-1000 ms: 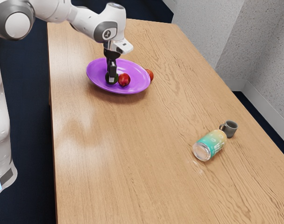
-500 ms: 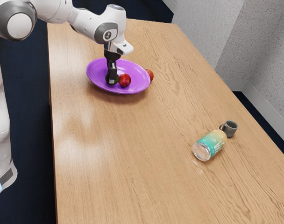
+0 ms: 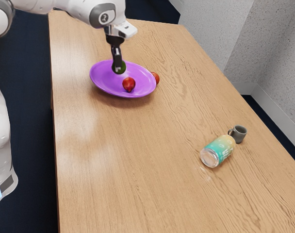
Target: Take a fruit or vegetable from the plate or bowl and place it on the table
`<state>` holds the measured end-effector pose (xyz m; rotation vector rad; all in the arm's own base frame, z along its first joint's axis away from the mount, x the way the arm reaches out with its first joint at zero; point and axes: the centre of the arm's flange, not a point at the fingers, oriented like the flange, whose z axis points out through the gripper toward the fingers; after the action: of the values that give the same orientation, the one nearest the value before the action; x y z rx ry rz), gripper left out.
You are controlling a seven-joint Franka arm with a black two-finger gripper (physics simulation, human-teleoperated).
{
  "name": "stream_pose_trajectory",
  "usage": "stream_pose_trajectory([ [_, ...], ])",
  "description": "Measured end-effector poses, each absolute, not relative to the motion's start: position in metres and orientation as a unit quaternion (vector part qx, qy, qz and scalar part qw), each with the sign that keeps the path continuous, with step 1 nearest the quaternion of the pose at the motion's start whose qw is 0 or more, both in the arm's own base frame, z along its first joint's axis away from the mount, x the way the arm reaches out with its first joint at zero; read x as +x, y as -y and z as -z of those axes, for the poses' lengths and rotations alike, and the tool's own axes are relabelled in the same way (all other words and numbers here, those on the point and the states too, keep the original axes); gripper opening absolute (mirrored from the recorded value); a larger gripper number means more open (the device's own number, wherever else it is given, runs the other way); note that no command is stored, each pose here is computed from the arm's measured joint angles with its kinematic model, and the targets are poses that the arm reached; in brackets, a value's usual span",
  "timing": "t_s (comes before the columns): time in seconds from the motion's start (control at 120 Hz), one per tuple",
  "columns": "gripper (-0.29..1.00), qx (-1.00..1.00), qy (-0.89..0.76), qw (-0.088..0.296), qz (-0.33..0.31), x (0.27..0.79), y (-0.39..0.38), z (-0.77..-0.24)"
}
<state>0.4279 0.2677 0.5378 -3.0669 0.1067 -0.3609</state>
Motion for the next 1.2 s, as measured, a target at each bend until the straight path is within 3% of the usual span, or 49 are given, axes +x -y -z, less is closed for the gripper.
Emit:
stream_pose_trajectory([
  [0.158,0.08,-0.984,-0.112,0.042,0.130,0.467,-0.189,-0.582],
  [0.367,0.07,-0.977,-0.174,0.039,0.113,0.516,-0.123,-0.582],
  [0.842,0.07,-0.969,-0.223,0.027,0.099,0.569,-0.070,-0.579],
  [0.992,0.43,-0.967,-0.235,0.018,0.096,0.572,-0.058,-0.579],
  [1.2,0.63,-0.966,-0.241,0.009,0.095,0.571,-0.055,-0.581],
])
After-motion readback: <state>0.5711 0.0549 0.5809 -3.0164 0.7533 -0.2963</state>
